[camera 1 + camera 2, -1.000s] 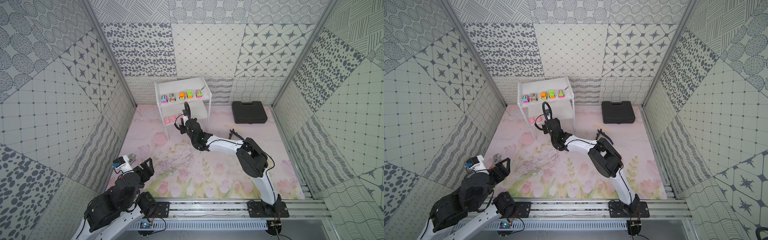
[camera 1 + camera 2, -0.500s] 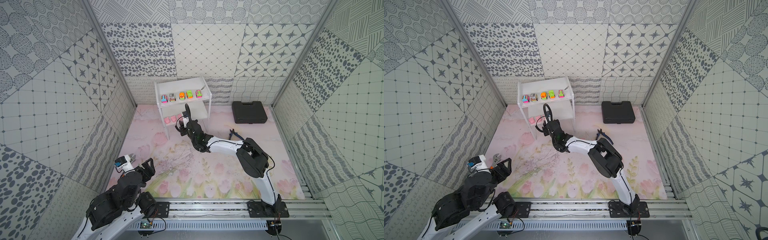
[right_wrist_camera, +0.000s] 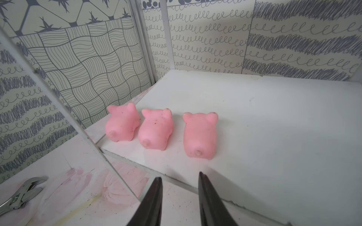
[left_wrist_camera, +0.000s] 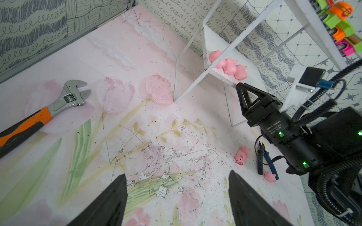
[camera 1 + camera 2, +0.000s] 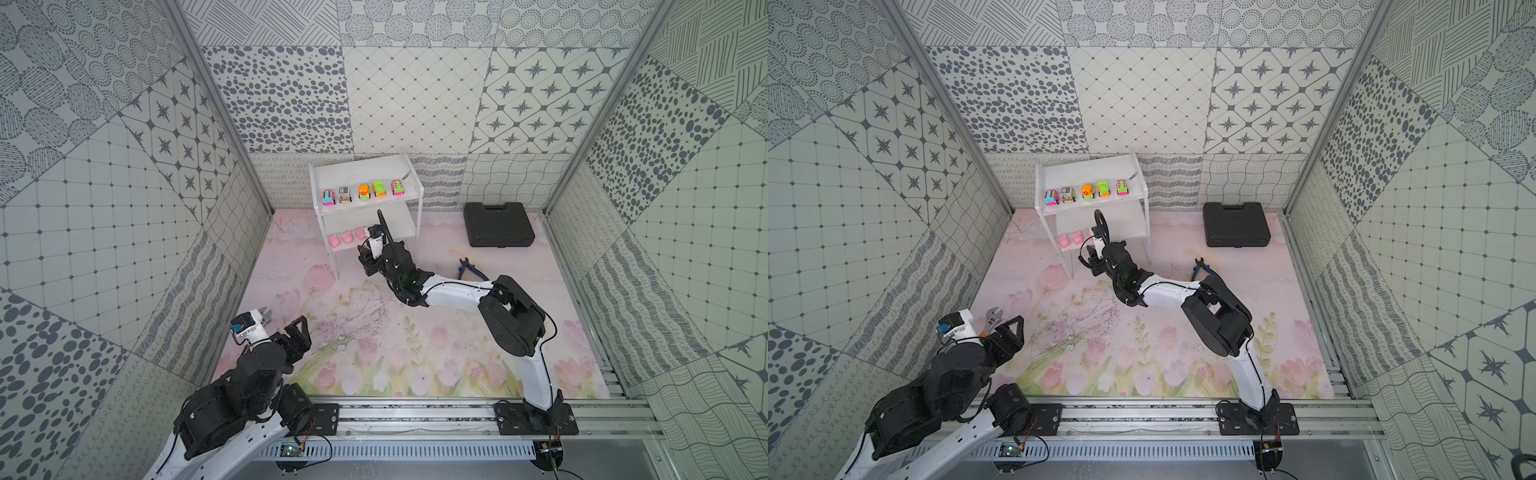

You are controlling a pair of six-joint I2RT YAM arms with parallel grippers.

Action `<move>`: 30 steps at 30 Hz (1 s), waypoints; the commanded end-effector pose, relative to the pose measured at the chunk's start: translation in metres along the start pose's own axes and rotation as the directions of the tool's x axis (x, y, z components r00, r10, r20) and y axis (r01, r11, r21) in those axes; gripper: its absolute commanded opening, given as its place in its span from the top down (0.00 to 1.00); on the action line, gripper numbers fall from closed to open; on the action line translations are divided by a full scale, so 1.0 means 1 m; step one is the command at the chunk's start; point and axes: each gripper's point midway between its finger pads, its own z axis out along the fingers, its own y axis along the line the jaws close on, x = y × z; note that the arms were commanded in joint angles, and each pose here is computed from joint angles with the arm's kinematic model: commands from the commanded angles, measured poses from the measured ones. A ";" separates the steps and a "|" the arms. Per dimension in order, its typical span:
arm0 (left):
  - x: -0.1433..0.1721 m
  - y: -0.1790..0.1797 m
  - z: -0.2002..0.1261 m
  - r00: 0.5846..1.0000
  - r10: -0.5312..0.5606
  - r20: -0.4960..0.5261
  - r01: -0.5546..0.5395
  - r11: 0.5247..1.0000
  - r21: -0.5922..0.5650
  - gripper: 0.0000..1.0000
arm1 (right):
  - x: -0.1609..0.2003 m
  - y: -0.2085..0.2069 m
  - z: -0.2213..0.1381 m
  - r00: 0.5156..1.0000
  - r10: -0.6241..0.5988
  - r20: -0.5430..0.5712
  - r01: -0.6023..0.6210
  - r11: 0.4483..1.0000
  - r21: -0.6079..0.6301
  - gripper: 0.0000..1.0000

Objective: Organize plastic toys on shelves
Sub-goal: Place the plastic toy on the shelf.

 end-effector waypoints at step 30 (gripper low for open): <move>0.025 -0.062 0.018 0.999 0.031 -0.038 -0.017 0.952 0.305 0.01 | -0.025 -0.021 -0.124 0.990 -0.138 0.022 0.140 0.983 -0.122 0.52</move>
